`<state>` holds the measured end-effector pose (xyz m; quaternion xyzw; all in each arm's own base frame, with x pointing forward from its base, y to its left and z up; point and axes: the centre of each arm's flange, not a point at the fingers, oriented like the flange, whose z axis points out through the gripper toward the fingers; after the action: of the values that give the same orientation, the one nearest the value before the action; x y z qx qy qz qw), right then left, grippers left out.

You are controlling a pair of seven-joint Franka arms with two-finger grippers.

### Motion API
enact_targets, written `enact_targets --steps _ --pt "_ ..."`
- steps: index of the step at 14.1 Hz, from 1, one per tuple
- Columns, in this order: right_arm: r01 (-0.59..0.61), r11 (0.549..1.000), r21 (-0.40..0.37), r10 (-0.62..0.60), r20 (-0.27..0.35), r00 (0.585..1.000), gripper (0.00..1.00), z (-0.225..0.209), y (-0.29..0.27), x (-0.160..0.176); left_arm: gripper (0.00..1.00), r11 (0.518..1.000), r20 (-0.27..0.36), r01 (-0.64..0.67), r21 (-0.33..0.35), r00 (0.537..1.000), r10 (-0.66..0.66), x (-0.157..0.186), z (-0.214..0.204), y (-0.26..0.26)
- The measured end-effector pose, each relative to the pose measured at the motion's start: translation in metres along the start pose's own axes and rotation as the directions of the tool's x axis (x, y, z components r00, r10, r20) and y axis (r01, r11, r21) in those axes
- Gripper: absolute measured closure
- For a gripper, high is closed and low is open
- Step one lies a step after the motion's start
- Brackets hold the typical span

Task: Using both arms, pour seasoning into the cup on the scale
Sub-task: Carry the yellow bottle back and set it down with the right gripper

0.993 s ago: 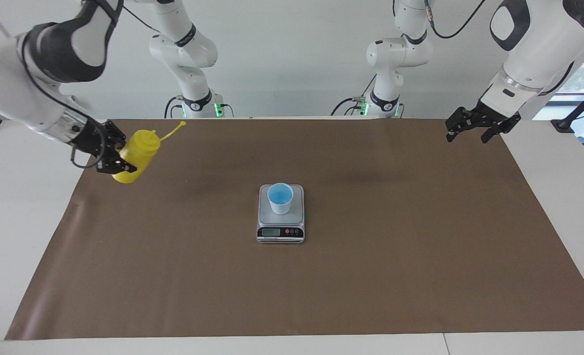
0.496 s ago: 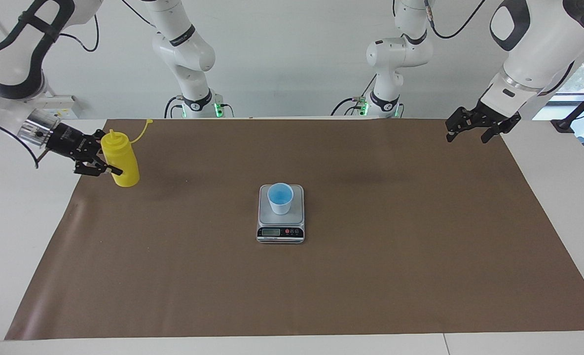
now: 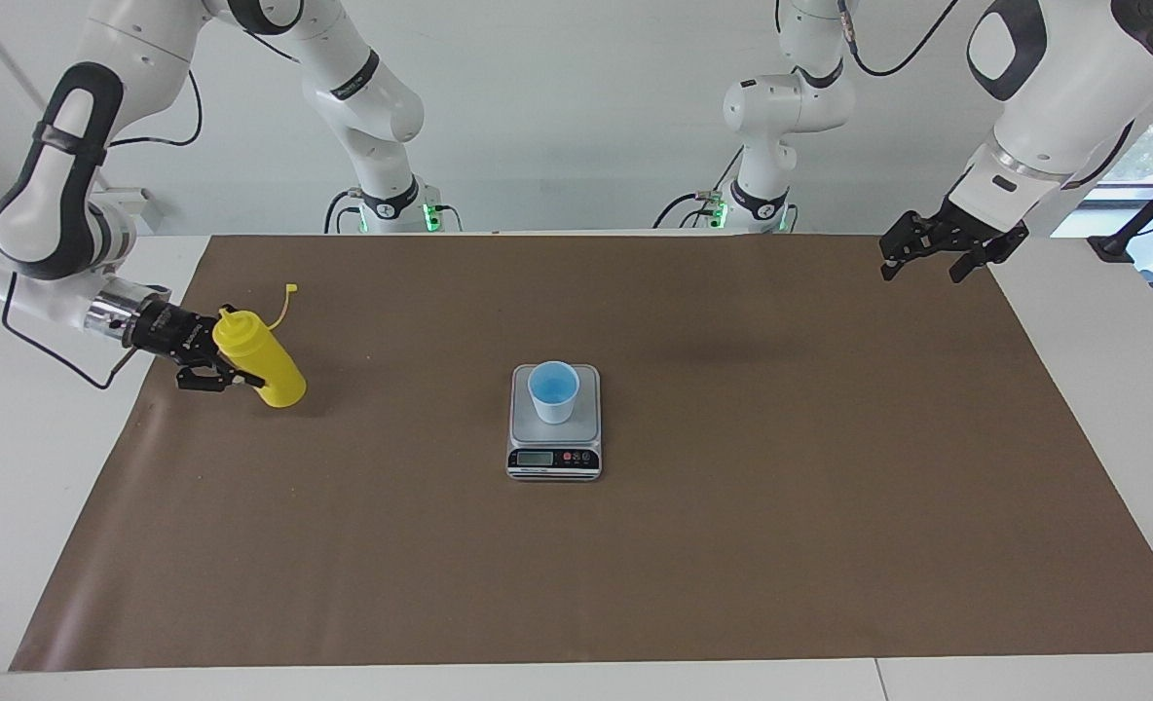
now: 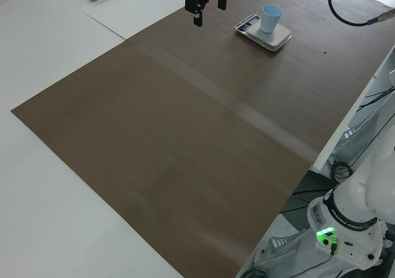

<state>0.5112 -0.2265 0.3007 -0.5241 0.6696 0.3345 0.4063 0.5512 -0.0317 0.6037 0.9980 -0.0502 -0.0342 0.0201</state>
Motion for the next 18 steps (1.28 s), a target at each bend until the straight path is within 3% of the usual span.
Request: enact_targets --steps 5,9,18 --pt "0.031 1.000 -0.005 -0.031 0.016 0.999 0.52 0.003 0.002 0.020 0.00 1.000 0.000 0.000 0.000 1.000 0.000 0.000 0.000 0.000" --pt "0.043 0.999 0.006 -0.042 -0.020 0.999 0.52 0.017 0.009 0.035 0.00 1.000 0.000 0.000 0.000 1.000 0.000 0.000 0.000 0.000" --pt "0.053 0.998 -0.020 -0.054 -0.033 0.998 0.52 0.037 0.008 0.031 0.00 1.000 0.000 0.000 0.000 1.000 0.000 0.000 0.000 0.000"
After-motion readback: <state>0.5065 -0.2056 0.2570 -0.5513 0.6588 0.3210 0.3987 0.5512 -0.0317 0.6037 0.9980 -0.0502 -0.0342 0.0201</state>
